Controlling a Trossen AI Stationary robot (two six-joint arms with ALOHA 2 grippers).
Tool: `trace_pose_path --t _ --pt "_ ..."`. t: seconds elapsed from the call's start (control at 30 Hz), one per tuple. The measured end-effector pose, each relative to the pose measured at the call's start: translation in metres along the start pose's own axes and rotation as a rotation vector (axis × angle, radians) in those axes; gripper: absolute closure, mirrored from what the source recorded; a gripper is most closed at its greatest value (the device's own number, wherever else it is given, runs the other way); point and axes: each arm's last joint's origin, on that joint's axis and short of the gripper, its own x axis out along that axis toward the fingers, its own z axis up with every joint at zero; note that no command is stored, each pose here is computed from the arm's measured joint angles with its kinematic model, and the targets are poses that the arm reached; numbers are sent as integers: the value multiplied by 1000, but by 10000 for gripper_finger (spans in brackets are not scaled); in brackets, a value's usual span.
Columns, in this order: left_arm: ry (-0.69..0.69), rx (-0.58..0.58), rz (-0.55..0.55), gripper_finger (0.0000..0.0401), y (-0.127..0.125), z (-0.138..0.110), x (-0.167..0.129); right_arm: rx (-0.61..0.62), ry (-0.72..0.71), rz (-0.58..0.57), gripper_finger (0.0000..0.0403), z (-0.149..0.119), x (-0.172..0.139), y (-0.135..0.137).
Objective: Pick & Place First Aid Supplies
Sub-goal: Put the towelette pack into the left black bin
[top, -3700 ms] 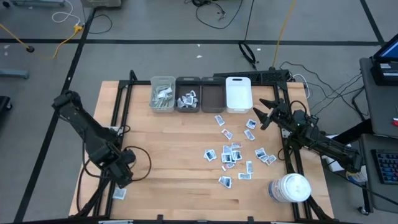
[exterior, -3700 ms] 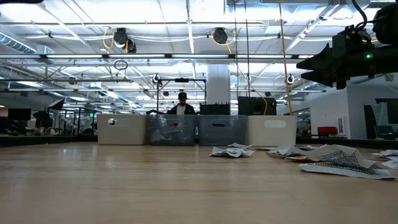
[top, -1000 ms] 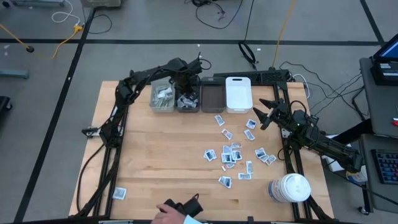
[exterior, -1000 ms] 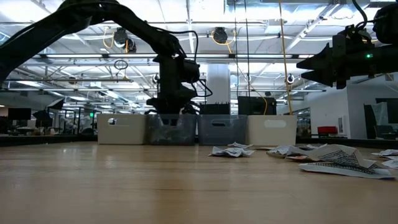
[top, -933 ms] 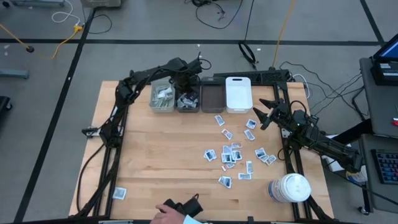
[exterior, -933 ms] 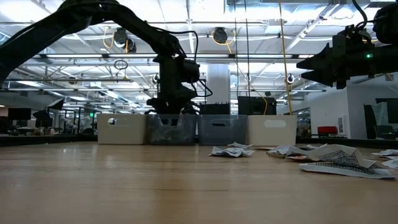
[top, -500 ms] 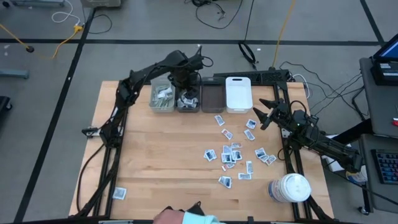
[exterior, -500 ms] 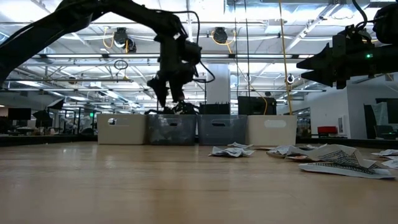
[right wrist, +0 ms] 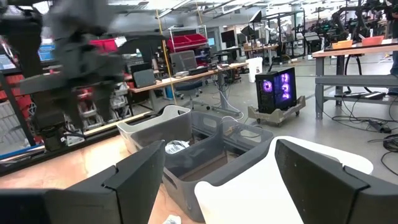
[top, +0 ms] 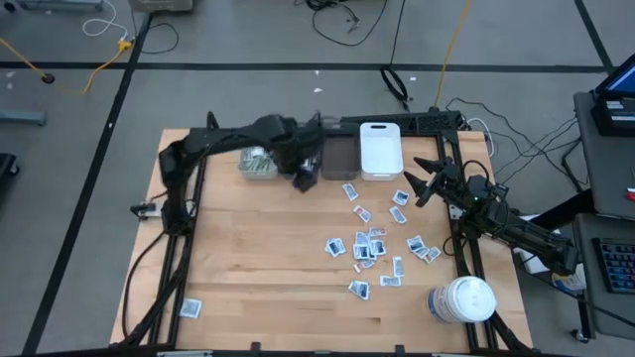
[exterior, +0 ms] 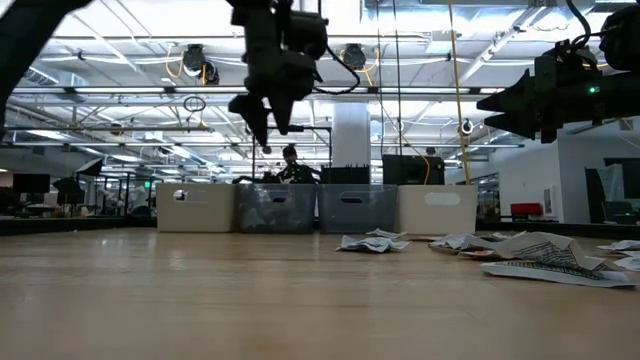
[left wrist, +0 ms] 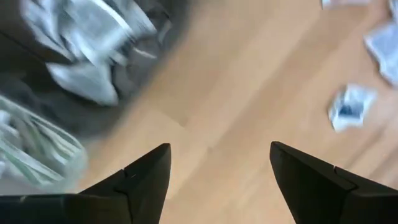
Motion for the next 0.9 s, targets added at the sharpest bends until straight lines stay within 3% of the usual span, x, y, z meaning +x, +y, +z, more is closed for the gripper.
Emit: trace_pose_path --t 0.5,0.73,0.9 --pt "143 258 -50 118 -89 -190 22 0 0 0 105 0 0 0" --pt "238 477 -36 118 -105 -267 31 0 0 0 105 0 0 0" --pt "279 607 -15 118 -112 -309 34 0 0 0 105 0 0 0"
